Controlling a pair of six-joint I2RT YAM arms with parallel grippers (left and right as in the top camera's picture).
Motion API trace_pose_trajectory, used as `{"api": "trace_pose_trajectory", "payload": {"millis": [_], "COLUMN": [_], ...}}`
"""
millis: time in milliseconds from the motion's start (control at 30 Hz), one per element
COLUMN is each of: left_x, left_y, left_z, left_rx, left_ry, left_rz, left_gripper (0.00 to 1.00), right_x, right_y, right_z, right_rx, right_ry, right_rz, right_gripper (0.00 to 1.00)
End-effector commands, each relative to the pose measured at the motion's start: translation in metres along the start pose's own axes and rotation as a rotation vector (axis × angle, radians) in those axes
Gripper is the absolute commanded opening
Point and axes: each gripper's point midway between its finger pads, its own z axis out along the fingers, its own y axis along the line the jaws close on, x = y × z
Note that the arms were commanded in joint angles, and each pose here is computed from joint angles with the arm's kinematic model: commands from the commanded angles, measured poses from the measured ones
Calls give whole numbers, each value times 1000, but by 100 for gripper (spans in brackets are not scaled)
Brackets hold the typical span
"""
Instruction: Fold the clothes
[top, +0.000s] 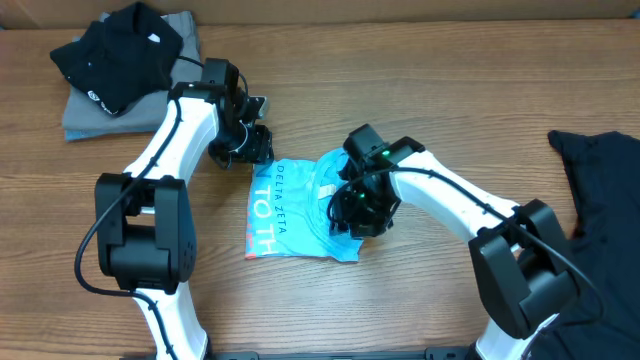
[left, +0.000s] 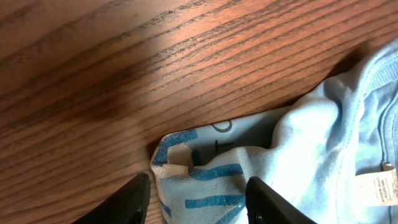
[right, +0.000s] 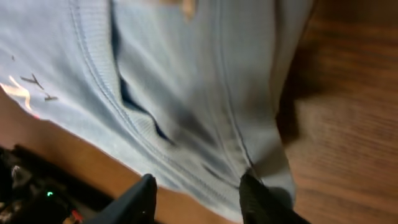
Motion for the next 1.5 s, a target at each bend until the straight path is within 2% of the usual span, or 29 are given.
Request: {"api": "trace_pose_trajectory", "payload": {"millis": [0,100,300,367,433,533,667,733,900,1000,1133,1233,1467], "left_x": [10,17,19,19,20,23,27,27,30,31,31,31,32], "left_y": [-5,-7,-10,-10,-9,-1,6,6,6,4,4,4,4], "left_z": [19,30,36,36,36,36,34,33,33,32,32,32,32], "left_rx": [43,79,103,103,98,62,45,51,55,68,68,68,68], "left_ry": [51,86,101,102,104,118,130,132,142,146,147,147,148], "left_rz": [3,-11,-17,-18,-18,-25,-40,-45,-52,-54,-54,-54,-55], "left_gripper": [51,46,43,34,19,9,7,9,11,11,11,11,11], "right_x": [-8,-6,-5,-4,-2,-3,-5,-5,-4,-7,-9,-9,-11], "right_y": [12,22,22,22,28,23,22,23,37,29,24,24,22], "right_z": [-9,-7,-7,-7,-6,-5,-5,-6,2,9,15,15,14], "right_rx": [4,-27,-21,-25,-46,-11,-7,-13,-59,-24,-30,-40,-39], "right_ry": [-67,-64,-58,-57,-48,-56,-63,-65,-53,-54,-33,-27,-28], "right_rz": [-118,-186,-186,-187,-205,-199,-196,-198,-226,-162,-124,-121,-110], "right_gripper": [44,29,29,28,23,21,22,33,36,40,28,14,4]}}
